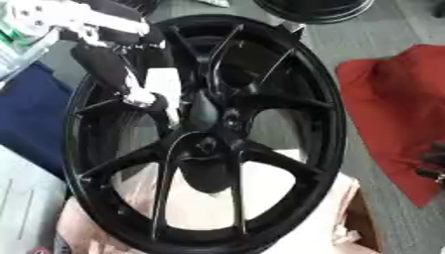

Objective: Pull the pin out of the wheel hub.

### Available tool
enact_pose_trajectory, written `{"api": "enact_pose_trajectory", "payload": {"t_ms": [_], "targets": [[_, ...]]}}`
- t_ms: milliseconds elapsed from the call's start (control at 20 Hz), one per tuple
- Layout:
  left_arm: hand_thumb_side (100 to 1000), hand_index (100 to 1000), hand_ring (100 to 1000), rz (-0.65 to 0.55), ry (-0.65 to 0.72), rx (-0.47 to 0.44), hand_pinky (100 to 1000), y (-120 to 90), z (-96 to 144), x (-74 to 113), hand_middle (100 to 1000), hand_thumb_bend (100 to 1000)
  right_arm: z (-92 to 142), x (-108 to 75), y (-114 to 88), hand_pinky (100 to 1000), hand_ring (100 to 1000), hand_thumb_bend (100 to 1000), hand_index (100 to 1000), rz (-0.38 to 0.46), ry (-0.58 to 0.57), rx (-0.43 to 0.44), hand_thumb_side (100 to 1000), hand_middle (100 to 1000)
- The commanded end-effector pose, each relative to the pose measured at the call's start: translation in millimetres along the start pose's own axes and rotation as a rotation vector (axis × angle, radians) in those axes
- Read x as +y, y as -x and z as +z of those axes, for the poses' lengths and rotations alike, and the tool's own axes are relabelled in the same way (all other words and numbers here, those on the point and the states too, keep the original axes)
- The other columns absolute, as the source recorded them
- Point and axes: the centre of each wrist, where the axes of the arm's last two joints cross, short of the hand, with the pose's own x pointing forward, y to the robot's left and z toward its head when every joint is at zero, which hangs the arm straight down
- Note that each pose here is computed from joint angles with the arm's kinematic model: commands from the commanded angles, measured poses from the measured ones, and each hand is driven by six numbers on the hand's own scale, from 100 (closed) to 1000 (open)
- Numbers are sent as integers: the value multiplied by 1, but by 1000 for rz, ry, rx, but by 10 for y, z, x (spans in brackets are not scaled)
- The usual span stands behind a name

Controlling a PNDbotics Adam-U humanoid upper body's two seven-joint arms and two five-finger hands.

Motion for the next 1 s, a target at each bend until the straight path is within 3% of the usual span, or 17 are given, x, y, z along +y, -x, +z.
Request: {"api": "enact_pose_trajectory", "payload": {"t_ms": [50, 450, 800, 1000], "targets": [[305, 709, 606, 21, 32, 54, 709, 11, 90, 65, 580, 326, -13, -8, -54, 616, 724, 100, 702, -5, 5, -19, 842, 508], [105, 571, 484, -23, -6, 68, 632, -13, 127, 98, 455, 162, -5, -10, -47, 617, 725, 100, 703, -10, 16, -13, 843, 508], [100, 473, 419, -46, -72, 84, 589, -83, 250, 183, 355, 132, 2, -10, -43, 617, 723, 100, 703, -14, 18, -7, 845, 508], [100, 451, 413, -46, -145, 76, 588, -128, 485, 289, 328, 156, 4, -13, -40, 618, 722, 100, 703, -12, 19, -2, 845, 508]]}}
